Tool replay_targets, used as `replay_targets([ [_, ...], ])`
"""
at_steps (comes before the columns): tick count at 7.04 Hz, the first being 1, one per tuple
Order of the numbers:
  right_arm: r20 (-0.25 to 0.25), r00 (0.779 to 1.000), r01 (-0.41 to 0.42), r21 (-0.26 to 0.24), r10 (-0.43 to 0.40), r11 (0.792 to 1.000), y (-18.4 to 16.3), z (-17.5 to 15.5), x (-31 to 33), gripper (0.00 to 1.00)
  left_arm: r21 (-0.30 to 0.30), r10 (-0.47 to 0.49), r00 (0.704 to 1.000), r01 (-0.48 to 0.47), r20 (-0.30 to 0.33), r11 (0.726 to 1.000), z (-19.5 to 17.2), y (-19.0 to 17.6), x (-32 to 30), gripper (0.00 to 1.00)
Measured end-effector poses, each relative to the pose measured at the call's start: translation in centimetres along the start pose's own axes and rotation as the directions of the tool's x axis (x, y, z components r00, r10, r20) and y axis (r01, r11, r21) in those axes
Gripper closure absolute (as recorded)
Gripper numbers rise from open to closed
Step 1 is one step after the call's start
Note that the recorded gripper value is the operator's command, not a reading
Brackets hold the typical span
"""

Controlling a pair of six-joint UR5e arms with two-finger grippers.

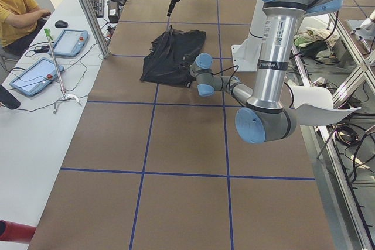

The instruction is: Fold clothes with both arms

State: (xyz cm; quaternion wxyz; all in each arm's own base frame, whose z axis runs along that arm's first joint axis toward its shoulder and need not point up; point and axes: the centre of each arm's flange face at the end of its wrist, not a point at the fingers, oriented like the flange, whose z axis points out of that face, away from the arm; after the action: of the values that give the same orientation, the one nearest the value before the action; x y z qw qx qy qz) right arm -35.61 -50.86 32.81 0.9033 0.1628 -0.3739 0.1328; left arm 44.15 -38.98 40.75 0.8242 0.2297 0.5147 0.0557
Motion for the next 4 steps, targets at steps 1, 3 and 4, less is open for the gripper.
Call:
replay_targets([
  [1,0.000,1.000,0.000,-0.001,0.000,1.000,0.0,0.0,0.0,0.00,0.025,0.043,0.999,-0.044,0.030,0.999,-0.5,-1.7,-1.7,1.00],
  [3,0.002,1.000,0.001,-0.001,-0.001,1.000,0.1,0.1,-0.1,0.00,0.092,0.091,0.988,-0.103,0.125,0.990,0.2,-8.5,-6.1,1.00],
  [4,0.002,1.000,0.000,-0.001,0.000,1.000,0.1,0.1,-0.1,0.00,0.120,0.099,0.979,-0.121,0.176,0.985,2.2,-13.7,-7.6,1.00],
])
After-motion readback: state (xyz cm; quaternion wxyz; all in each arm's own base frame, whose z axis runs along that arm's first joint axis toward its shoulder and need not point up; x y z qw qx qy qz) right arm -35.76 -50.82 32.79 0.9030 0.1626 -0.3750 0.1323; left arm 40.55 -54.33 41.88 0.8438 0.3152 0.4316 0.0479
